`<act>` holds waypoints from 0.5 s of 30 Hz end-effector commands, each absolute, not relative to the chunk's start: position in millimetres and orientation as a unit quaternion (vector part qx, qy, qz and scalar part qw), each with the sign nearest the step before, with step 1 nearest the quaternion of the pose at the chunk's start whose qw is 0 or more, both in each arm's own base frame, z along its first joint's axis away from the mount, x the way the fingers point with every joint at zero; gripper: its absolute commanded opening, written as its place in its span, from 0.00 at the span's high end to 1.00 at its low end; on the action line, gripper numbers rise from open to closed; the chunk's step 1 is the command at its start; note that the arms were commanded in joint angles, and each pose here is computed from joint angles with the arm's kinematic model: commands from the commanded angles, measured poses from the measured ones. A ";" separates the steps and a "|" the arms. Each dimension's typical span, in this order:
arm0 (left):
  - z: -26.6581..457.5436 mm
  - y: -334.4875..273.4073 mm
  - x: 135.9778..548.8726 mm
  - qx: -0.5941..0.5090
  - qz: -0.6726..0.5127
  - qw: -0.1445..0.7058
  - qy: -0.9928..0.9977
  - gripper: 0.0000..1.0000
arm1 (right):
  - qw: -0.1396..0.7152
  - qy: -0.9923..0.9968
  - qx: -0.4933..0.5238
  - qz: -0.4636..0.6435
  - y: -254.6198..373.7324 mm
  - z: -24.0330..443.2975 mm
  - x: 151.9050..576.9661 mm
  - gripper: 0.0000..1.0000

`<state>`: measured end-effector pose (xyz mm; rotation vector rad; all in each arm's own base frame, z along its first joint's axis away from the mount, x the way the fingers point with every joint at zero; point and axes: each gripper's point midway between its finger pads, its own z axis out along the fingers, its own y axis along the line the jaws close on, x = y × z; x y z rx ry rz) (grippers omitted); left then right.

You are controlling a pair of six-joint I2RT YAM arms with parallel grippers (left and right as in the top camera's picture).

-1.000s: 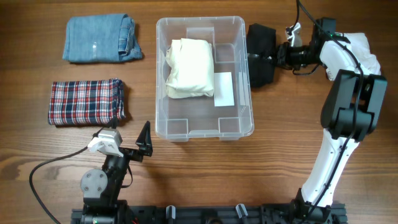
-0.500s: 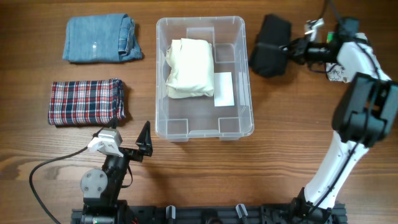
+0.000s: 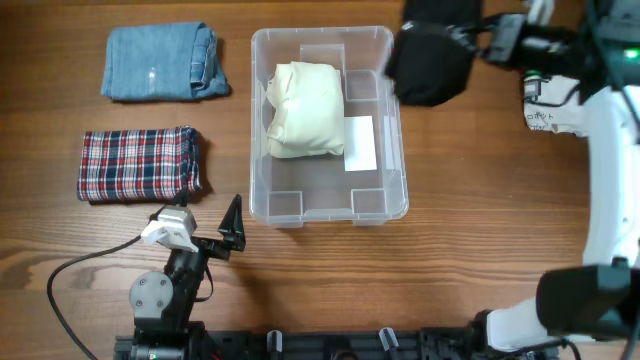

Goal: Pack container
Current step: 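Lift the black garment and carry it left over the bin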

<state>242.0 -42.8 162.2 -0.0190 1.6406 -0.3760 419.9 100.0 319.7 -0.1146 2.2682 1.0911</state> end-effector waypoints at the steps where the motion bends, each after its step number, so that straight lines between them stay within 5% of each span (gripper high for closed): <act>1: 160.1 -40.0 242.4 -0.008 -0.157 0.667 0.728 0.00 | 0.286 0.905 -0.025 0.314 121.9 285.6 426.7 0.84; 7: 160.1 -40.0 242.4 -0.008 -0.157 0.667 0.728 0.00 | 0.264 0.942 -0.008 0.208 156.6 240.1 434.0 0.84; 15: 160.1 -40.0 242.4 -0.008 -0.157 0.667 0.728 0.00 | 0.222 0.954 0.010 0.201 189.3 188.7 447.5 0.85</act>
